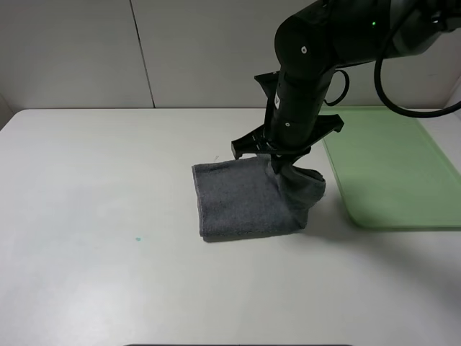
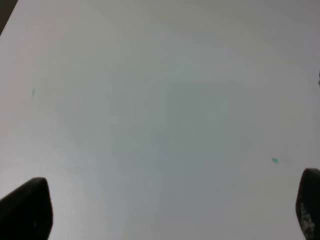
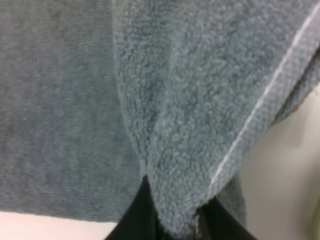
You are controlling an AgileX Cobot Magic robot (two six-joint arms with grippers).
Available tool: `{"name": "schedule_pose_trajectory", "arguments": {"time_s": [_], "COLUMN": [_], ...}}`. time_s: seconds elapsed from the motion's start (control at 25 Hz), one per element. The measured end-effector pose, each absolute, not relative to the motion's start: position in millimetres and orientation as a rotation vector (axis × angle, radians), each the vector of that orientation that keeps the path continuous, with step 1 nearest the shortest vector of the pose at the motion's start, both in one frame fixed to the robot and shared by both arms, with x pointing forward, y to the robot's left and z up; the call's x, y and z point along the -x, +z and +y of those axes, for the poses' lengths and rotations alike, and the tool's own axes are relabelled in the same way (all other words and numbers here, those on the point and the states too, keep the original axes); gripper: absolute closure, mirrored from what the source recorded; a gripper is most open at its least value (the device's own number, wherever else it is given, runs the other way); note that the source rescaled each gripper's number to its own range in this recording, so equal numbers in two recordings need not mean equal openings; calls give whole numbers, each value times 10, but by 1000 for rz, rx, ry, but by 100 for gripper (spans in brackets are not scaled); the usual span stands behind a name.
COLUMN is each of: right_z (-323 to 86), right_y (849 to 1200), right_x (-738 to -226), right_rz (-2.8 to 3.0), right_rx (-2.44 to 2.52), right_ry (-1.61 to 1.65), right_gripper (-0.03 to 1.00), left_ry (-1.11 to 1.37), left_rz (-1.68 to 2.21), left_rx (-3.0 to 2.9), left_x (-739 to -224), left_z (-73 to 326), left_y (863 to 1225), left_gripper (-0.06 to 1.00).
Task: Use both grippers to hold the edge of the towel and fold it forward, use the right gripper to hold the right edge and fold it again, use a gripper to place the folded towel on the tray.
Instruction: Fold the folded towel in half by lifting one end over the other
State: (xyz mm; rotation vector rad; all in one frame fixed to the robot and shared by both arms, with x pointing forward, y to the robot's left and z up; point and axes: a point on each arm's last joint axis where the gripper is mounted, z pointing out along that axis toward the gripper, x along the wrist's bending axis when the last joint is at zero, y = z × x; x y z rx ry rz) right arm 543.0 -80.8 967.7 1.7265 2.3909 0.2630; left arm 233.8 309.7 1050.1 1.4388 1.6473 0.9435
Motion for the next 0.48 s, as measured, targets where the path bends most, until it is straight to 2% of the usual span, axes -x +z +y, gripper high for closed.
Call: {"name": "schedule_pose_trajectory", "arguments": {"time_s": [0.48], "right_z": [-550], "right_y": [9690], "right_x": [-5617], "right_rz": [2391], "right_rx": [-1828], "right_ry": [329], "right_gripper": [89], "left_ry": [943], "left_rz": [1647], "left_rx": [-1439], "left_x": [-2338], "left_z": [3097], "left_y": [10501], "left_gripper": [-4]}}
